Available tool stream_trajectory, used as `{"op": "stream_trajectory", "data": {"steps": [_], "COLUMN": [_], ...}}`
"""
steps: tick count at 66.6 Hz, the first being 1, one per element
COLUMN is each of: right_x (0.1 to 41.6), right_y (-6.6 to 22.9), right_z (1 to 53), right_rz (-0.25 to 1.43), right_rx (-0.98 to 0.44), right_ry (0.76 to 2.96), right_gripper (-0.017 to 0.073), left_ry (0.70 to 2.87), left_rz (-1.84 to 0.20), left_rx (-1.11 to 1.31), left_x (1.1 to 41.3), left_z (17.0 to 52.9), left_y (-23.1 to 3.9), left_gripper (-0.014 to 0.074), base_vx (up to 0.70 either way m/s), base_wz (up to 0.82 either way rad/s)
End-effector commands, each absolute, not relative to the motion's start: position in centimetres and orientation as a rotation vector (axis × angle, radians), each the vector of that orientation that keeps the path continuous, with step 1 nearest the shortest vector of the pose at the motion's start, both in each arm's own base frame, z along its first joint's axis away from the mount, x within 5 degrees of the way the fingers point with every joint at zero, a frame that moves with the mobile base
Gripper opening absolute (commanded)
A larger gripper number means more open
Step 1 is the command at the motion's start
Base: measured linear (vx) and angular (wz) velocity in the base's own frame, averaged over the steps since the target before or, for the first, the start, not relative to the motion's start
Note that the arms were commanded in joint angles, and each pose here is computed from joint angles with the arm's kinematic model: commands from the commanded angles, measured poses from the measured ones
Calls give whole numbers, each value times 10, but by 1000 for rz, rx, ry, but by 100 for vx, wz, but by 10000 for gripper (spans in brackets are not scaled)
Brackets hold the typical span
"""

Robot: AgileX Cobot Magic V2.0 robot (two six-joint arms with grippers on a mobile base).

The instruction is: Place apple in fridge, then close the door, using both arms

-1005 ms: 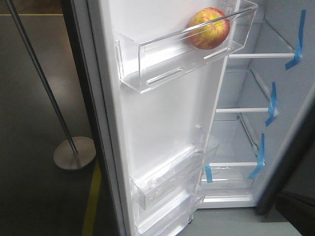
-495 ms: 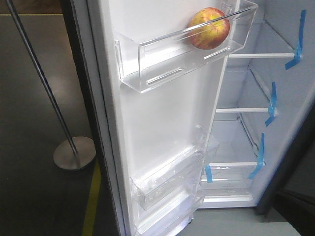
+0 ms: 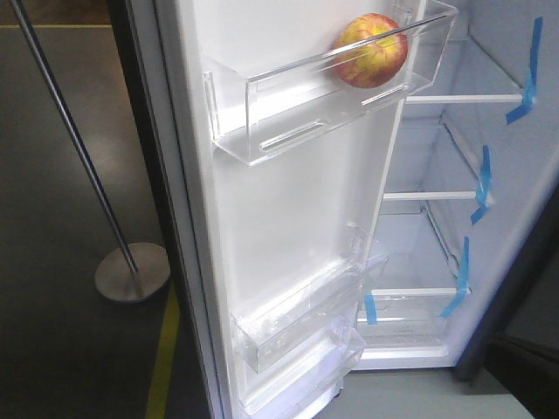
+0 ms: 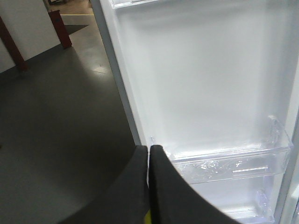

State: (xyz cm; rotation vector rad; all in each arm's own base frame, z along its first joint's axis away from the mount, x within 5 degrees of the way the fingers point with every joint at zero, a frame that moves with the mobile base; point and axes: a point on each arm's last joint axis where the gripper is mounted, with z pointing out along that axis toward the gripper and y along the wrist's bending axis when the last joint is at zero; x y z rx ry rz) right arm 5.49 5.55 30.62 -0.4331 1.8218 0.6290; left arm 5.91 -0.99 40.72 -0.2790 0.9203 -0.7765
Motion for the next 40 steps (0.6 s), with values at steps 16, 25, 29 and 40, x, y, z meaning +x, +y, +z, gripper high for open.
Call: {"op": "stream_trajectory", "data": {"steps": [16, 25, 29, 40], "right_x": [57, 57, 57, 57], "right_y": [55, 55, 55, 55], "right_z": [317, 317, 317, 317], "right_rz": [643, 643, 643, 637], "right_rx": [-397, -397, -397, -400], "right_ry": [1771, 1771, 1771, 1773], "right_gripper": [-2, -2, -2, -2], "left_ry": [1103, 1125, 1149, 1234], "left_rz": [-788, -907, -975, -1134], "left_rx": [-343, -368, -357, -299], "left_x": [195, 240, 260, 305], "left_z": [448, 455, 456, 453], "left_y": [-5, -7, -10, -21], "left_gripper": [14, 97, 165, 342], "base_vx": [0, 0, 0, 0], "base_wz": [0, 0, 0, 0]}}
